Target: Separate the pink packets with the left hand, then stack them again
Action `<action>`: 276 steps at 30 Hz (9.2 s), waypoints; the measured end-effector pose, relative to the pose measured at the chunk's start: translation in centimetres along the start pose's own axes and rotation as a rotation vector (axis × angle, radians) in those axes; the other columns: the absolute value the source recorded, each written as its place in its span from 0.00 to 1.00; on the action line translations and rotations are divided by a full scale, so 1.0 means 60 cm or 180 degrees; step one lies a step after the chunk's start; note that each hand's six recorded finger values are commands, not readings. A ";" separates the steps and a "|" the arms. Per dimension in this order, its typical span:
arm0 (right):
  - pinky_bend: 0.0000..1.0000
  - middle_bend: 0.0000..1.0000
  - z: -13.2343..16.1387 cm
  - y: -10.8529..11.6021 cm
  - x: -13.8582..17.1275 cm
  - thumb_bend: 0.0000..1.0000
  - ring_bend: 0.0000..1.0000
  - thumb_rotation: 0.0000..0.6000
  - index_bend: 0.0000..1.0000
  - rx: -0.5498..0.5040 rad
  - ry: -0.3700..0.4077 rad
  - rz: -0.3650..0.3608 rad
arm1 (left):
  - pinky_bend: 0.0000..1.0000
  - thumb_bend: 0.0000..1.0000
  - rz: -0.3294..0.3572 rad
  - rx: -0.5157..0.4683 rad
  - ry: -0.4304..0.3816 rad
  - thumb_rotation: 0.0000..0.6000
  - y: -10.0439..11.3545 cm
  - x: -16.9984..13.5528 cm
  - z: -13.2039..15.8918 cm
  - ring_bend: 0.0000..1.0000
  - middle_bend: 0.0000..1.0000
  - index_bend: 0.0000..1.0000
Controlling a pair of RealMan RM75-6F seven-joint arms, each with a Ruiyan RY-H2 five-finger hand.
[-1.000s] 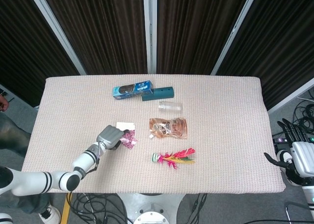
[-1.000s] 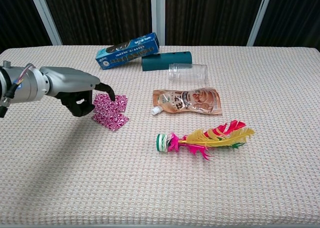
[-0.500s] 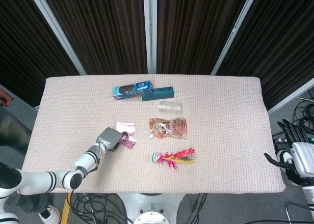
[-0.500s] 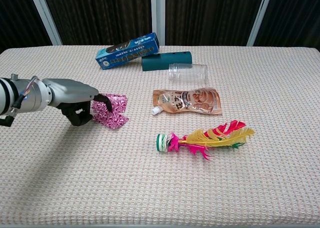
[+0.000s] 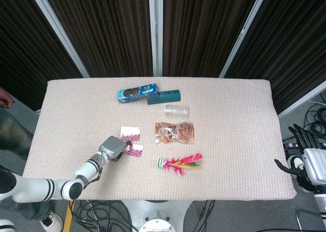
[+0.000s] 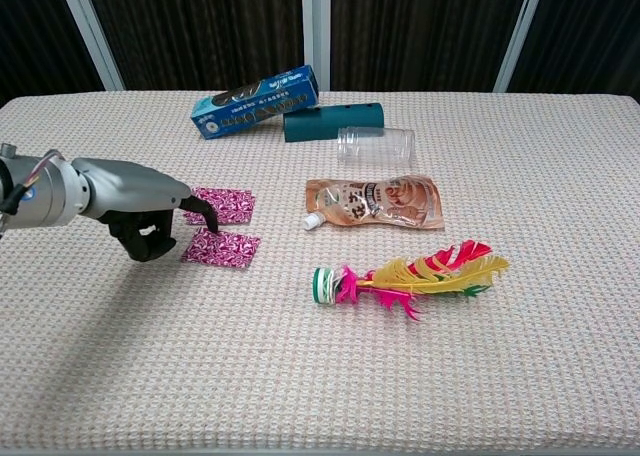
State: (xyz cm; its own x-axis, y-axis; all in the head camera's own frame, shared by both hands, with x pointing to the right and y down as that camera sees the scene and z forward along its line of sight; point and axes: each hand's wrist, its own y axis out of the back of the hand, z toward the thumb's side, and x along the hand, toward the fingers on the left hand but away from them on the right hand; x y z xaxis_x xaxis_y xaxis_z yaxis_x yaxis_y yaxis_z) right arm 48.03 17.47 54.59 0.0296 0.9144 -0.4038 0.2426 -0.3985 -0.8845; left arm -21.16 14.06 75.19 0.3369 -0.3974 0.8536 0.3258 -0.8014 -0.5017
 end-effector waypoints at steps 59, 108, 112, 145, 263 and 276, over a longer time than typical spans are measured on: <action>0.00 0.00 0.006 0.001 0.004 0.14 0.00 0.68 0.00 -0.0035 0.0018 -0.0017 | 0.98 0.64 0.0136 0.0009 0.0572 1.00 -0.039 -0.004 -0.105 0.94 0.92 0.25; 0.00 0.00 -0.030 0.000 0.008 0.14 0.00 0.69 0.01 -0.0030 -0.0133 0.0022 | 0.98 0.22 0.0546 -0.0838 0.0927 1.00 0.061 0.139 -0.028 0.94 0.93 0.38; 0.00 0.00 -0.030 0.000 0.008 0.14 0.00 0.68 0.01 -0.0027 -0.0141 0.0025 | 0.98 0.23 0.0530 -0.0841 0.0944 1.00 0.056 0.142 -0.027 0.94 0.93 0.39; 0.00 0.00 -0.033 0.000 0.012 0.14 0.00 0.69 0.01 -0.0036 -0.0162 0.0020 | 0.98 0.26 0.0525 -0.0751 0.0911 1.00 0.041 0.136 -0.025 0.94 0.93 0.38; 0.00 0.00 -0.019 -0.009 -0.001 0.14 0.00 0.69 0.00 -0.0061 -0.0078 0.0060 | 0.98 0.27 0.0372 -0.0948 0.1367 1.00 -0.040 0.029 -0.125 0.94 0.93 0.36; 0.00 0.00 -0.023 -0.008 0.004 0.14 0.00 0.70 0.00 -0.0047 -0.0119 0.0064 | 0.98 0.27 0.0421 -0.0993 0.1372 1.00 -0.037 0.041 -0.114 0.94 0.93 0.40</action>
State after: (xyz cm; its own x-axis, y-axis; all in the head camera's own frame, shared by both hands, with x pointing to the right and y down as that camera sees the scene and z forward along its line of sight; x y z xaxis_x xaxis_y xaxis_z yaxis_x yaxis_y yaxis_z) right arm 49.27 17.96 55.22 -0.0015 0.9027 -0.4302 0.2567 -0.4155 -0.8726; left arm -27.11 11.79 79.37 -0.0566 -0.5984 0.7992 0.0057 -0.8007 -0.5991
